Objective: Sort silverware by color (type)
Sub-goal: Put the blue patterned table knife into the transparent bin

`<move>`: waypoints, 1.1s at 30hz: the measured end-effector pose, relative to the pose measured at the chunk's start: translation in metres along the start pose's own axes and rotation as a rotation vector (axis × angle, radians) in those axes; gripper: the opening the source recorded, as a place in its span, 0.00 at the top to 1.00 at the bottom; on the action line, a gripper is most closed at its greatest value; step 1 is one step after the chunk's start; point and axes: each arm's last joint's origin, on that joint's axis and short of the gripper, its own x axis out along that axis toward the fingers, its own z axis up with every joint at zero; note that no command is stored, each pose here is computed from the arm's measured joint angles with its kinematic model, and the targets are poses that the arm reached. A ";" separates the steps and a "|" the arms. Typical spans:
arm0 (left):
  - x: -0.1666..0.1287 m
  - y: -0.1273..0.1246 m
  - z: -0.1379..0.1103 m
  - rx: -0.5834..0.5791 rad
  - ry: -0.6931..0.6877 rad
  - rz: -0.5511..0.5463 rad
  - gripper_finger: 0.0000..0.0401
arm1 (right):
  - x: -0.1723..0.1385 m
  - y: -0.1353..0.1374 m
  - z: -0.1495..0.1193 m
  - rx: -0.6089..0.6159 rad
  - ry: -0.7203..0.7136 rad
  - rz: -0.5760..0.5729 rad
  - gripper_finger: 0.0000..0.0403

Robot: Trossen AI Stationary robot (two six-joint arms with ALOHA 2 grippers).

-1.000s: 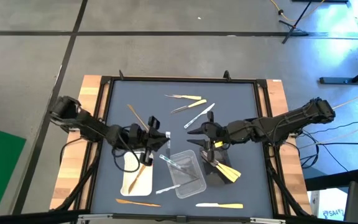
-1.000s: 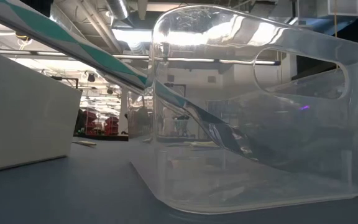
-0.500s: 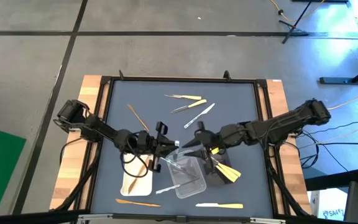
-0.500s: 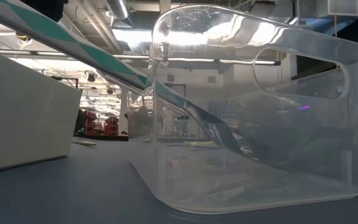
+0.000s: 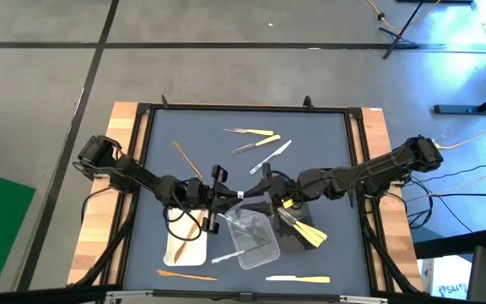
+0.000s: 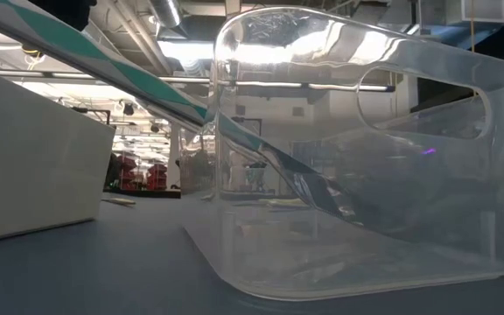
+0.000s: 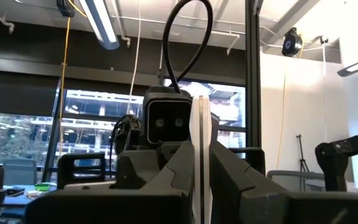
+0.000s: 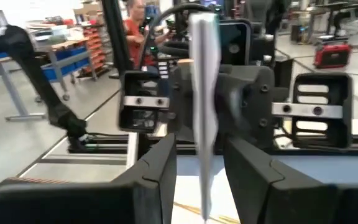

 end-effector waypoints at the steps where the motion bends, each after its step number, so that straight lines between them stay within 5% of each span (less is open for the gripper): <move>1: 0.000 0.000 0.000 0.000 0.000 0.000 0.94 | 0.001 0.000 -0.001 0.000 0.001 -0.006 0.70; 10: 0.000 0.000 0.000 0.003 0.005 0.016 0.94 | 0.008 0.000 -0.008 -0.001 -0.007 -0.007 0.73; 19: 0.000 0.001 -0.003 0.012 0.040 0.038 0.92 | 0.008 -0.001 -0.009 -0.003 0.001 -0.008 0.97; 33: -0.001 0.001 -0.013 0.008 0.132 0.055 0.82 | 0.007 -0.001 -0.020 0.096 0.123 0.026 0.98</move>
